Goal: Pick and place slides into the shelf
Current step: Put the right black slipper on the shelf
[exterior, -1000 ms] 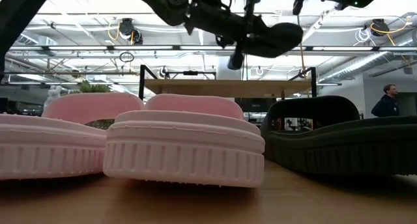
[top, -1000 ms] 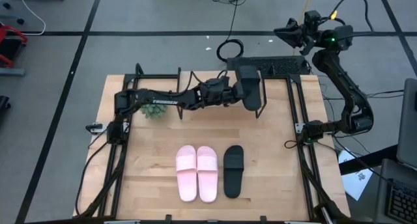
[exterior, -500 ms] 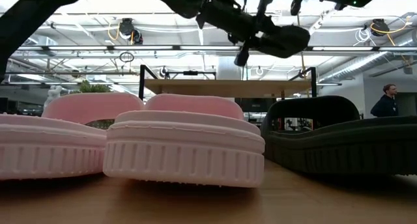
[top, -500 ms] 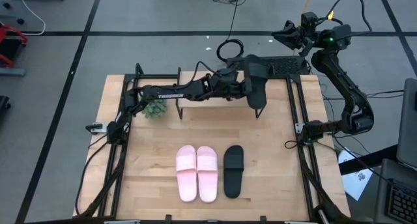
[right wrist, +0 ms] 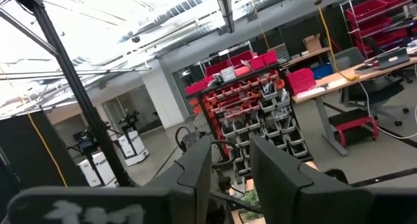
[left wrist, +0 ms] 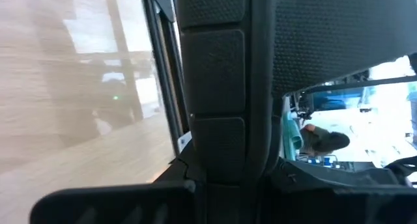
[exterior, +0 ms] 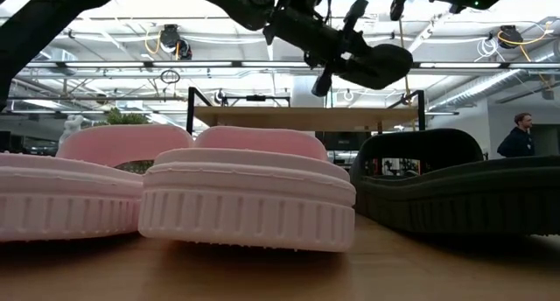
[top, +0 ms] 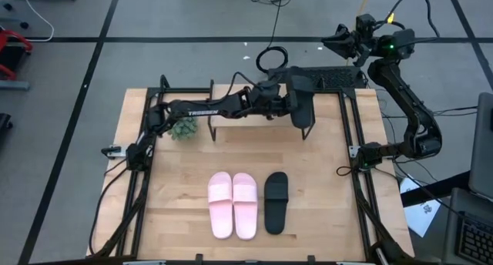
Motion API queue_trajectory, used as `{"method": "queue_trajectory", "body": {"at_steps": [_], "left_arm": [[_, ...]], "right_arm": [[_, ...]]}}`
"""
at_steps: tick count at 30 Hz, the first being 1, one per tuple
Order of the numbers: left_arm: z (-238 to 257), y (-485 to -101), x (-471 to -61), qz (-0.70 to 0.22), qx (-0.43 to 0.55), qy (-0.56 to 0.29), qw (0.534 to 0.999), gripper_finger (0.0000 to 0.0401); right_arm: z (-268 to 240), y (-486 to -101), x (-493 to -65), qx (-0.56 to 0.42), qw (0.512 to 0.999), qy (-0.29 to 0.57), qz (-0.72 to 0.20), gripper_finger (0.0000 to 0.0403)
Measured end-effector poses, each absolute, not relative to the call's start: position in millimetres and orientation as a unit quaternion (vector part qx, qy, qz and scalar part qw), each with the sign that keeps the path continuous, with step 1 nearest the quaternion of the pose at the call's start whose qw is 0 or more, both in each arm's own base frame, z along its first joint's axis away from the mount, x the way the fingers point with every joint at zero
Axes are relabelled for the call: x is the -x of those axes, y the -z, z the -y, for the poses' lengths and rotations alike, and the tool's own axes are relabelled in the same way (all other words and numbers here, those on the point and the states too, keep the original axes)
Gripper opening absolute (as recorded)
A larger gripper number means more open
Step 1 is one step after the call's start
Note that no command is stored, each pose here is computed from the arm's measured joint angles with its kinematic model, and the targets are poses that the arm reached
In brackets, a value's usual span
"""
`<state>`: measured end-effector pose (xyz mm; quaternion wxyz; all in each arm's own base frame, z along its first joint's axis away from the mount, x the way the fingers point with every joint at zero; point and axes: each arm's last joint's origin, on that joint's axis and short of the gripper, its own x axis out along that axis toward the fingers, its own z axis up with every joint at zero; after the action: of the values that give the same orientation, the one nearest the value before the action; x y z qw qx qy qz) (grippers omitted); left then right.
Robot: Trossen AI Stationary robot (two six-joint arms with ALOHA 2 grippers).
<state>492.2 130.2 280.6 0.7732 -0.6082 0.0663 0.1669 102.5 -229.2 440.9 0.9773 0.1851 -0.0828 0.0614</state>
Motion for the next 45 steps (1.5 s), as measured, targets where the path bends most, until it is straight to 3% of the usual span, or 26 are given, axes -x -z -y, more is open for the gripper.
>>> {"method": "queue_trajectory", "body": {"at_steps": [20, 45], "left_arm": [[-140, -258, -498, -0.089, 0.648, -0.159, 0.739, 0.005], [-145, -262, -497, -0.079, 0.638, -0.148, 0.751, 0.0106]], "right_arm": [[229, -441, -103, -0.181, 0.978, -0.061, 0.084, 0.0093], [229, -441, -103, -0.173, 0.979, -0.06, 0.084, 0.0093]]}}
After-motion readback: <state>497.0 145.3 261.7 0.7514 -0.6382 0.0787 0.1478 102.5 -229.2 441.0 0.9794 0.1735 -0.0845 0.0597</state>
